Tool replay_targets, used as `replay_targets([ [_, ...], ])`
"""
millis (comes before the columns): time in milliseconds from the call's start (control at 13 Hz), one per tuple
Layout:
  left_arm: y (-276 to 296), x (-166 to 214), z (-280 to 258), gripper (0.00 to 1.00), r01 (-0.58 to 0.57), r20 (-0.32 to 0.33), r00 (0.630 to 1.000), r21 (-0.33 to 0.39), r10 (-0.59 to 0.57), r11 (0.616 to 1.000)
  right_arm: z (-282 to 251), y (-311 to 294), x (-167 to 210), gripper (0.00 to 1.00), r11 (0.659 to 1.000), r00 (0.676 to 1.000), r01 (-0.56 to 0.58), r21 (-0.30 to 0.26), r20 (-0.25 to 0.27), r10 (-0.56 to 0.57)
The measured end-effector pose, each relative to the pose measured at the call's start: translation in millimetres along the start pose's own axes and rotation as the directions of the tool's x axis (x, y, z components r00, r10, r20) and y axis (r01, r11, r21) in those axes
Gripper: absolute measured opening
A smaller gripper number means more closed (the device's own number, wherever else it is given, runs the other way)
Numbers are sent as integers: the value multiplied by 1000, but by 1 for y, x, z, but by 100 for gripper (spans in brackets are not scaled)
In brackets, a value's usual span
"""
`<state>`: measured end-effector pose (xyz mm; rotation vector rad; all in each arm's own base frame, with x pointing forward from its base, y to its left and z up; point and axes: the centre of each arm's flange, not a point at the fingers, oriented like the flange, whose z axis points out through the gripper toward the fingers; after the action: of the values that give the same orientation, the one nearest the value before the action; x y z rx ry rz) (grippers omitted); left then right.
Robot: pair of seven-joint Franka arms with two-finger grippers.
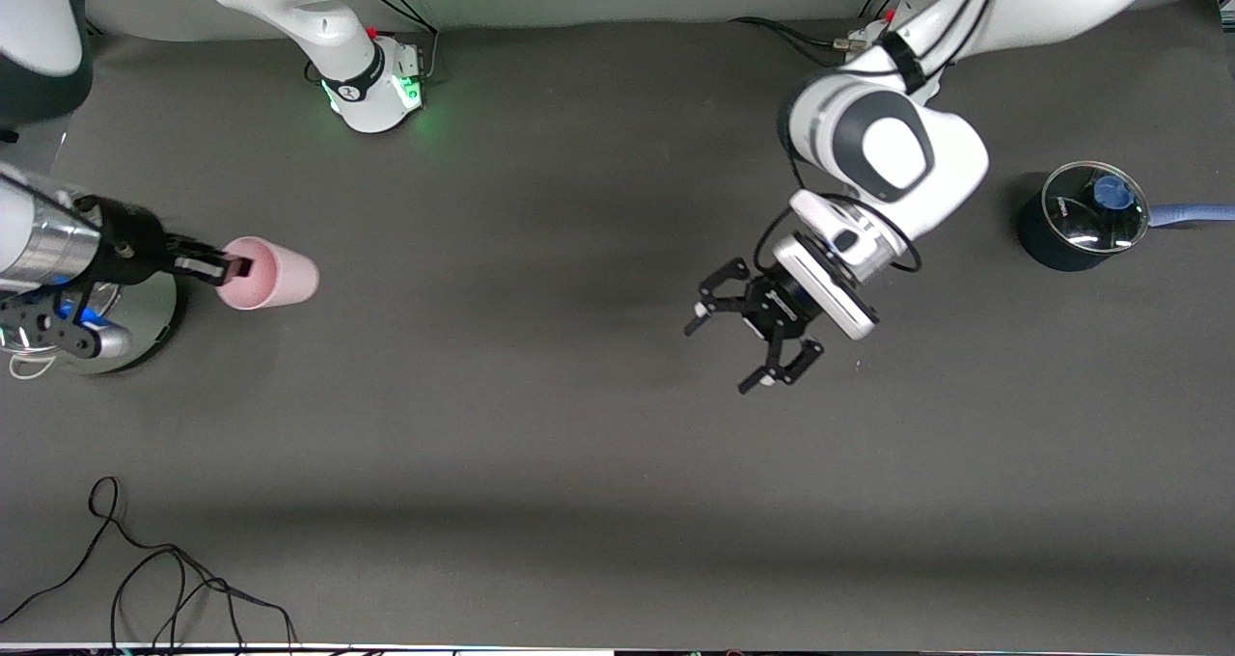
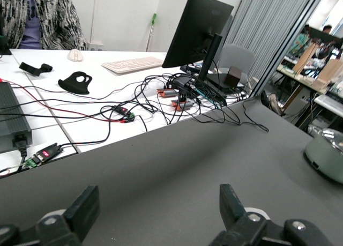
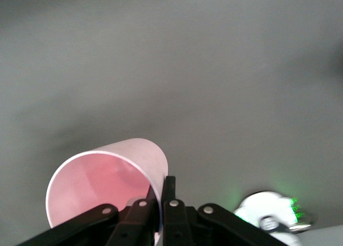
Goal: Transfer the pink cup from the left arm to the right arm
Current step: 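Open the left gripper and pull it back from the cup, then lower the cup with the right gripper while the left gripper retracts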
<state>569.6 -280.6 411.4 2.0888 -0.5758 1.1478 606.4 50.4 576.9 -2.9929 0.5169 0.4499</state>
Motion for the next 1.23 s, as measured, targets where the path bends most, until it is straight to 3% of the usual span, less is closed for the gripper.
replay_targets([
  [154,-18,-2,-3,100,24,-21,999,-29,-25,999,18,19,17,4,998,999,53,-41,-1,-54],
  [692,-50,-17,-13,100,24,-46,998,-109,-30,994,129,59,60,4,996,995,81,-29,-53,-83],
  [1231,-70,-30,-17,100,-39,-59,998,-207,27,977,247,76,70,4,997,983,69,-22,-167,-72],
])
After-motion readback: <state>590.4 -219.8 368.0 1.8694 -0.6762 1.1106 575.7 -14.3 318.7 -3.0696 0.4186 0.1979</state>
